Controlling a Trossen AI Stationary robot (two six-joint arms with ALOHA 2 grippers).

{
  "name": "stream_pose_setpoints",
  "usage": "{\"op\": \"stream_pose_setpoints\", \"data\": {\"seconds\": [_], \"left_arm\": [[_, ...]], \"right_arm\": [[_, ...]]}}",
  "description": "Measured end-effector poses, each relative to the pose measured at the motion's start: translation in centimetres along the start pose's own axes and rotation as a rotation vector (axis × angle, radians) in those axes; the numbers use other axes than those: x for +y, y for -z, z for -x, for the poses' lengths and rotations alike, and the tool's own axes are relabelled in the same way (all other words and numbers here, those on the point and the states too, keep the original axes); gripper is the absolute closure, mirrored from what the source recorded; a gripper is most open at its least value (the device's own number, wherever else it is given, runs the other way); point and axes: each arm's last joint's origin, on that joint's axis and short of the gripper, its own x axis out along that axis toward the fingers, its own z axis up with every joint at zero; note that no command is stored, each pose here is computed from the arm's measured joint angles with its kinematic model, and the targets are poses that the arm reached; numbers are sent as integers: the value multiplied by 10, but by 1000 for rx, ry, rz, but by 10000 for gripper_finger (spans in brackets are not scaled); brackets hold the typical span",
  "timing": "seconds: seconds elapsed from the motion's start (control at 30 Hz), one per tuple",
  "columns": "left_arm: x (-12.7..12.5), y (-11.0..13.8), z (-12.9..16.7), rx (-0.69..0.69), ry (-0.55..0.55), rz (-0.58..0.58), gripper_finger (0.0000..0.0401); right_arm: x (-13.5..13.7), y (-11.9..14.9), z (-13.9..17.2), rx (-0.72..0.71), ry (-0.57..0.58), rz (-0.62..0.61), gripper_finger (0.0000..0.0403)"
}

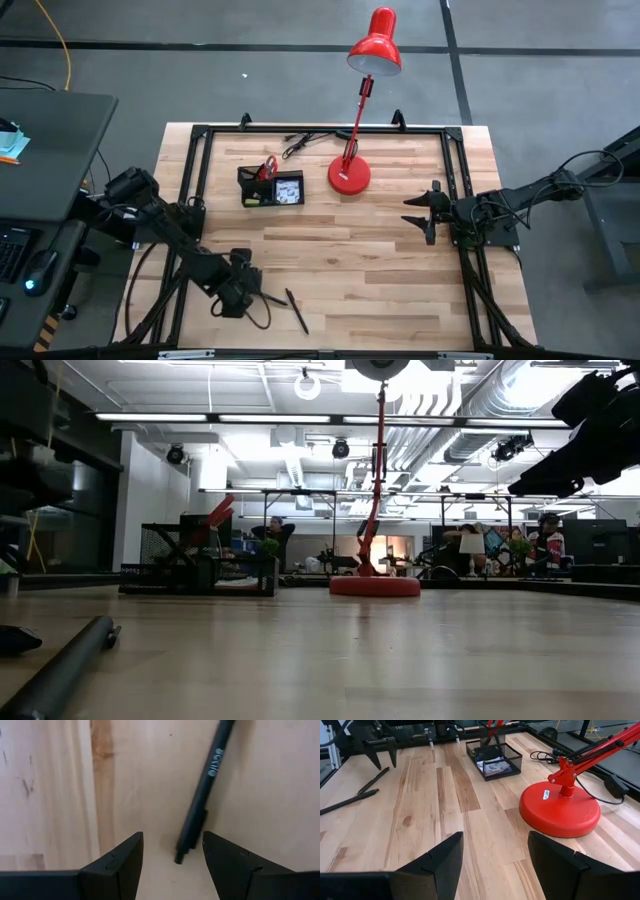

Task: Pick and place office supplies into organizer
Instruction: Put the black pen into the black desk organizer

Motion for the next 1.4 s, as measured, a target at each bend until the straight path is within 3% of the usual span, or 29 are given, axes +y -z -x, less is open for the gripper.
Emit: {"op": "stream_pose_setpoints", "data": {"seconds": [0.4,0.67,1.4], "left_arm": [[8,-6,-10,79,28,-16,213],[8,-6,-11,86,33,42,218],[7,-8,-11,66,43,92,379]], "right_arm": [[0,0,0,1,-4,0,187],[0,0,0,1,-3,0,187],[0,0,0,1,-2,0,187]]}}
